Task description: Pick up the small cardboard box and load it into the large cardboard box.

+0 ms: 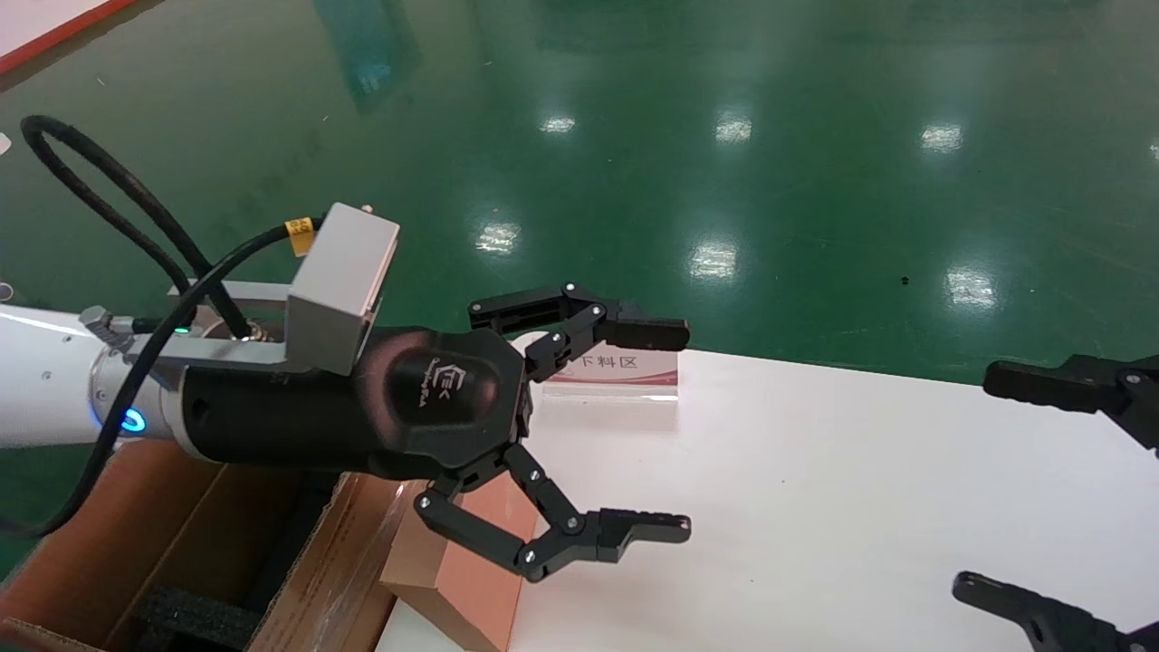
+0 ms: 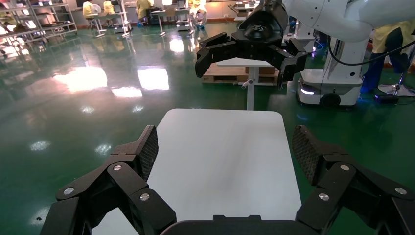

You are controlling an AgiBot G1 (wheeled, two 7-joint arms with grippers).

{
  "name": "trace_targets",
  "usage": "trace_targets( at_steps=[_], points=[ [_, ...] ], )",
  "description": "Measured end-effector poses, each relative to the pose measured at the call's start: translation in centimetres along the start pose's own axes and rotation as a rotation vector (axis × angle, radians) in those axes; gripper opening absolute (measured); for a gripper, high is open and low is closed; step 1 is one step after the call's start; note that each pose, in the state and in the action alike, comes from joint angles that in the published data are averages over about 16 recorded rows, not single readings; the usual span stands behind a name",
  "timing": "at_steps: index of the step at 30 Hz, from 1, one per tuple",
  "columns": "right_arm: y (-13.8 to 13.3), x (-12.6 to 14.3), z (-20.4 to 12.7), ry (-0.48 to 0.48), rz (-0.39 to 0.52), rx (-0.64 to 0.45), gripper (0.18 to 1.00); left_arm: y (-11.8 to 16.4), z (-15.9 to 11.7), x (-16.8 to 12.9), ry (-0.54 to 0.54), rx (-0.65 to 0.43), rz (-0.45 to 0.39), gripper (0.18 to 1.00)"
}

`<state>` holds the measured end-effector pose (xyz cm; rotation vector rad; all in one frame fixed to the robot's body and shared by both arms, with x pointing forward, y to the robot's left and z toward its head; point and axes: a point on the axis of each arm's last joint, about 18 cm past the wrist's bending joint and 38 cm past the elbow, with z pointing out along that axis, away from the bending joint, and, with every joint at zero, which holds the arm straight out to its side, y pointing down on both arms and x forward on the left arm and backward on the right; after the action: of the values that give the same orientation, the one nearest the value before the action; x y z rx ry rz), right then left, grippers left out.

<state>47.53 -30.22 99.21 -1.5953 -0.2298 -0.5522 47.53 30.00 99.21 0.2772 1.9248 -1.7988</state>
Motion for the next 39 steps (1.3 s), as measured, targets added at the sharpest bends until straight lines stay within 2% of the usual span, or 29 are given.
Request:
trace_targets(
  at_steps=[10,17,27,39],
  points=[
    [0.0,0.0,0.0,0.000,0.000,0.000,1.001,0.2,0.0,-0.1,-0.002,-0.006,-0.015,1.001],
    [0.0,0.0,0.0,0.000,0.000,0.000,1.001,1.2,0.0,-0.7,-0.036,-0.102,-0.060,1.001],
    [0.0,0.0,0.0,0.000,0.000,0.000,1.001,2.2,0.0,-3.1,-0.116,-0.402,-0.105,1.001],
    [0.0,0.0,0.0,0.000,0.000,0.000,1.001,0.7,1.2,-6.9,-0.221,-0.818,-0.199,1.001]
  ],
)
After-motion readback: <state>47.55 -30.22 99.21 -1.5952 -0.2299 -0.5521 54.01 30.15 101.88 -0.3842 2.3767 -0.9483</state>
